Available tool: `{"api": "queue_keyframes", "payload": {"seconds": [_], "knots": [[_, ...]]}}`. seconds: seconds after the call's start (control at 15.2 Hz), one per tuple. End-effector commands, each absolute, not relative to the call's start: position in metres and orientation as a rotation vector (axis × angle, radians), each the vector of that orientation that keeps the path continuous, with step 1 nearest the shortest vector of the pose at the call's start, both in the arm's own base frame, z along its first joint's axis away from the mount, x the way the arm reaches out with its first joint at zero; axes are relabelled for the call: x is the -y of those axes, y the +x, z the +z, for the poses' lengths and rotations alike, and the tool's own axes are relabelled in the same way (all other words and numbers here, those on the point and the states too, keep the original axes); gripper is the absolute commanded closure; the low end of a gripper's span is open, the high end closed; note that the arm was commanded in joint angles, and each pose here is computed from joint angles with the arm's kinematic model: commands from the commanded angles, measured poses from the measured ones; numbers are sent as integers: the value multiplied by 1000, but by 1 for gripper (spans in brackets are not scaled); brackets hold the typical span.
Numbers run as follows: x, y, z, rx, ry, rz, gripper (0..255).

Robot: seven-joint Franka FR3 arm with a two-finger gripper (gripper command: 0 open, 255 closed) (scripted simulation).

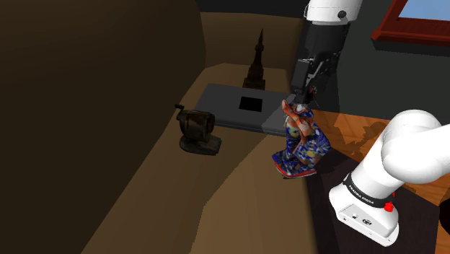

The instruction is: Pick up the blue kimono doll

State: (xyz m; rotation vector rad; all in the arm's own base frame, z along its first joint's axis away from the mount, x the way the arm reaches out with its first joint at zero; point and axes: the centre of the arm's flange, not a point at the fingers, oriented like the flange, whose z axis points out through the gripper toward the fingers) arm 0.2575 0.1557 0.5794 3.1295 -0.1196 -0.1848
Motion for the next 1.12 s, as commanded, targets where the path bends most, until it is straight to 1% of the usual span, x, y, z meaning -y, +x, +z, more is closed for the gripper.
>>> {"api": "queue_keyframes", "payload": {"seconds": [0.0,0.13,0.2,0.79,1.06], "knots": [[-155,258,571,120,3130,-184,0],[-155,258,571,120,3130,-184,0],[-155,258,571,120,3130,-184,255],[-155,258,571,120,3130,-184,255],[-155,258,592,120,3130,-184,255]]}}
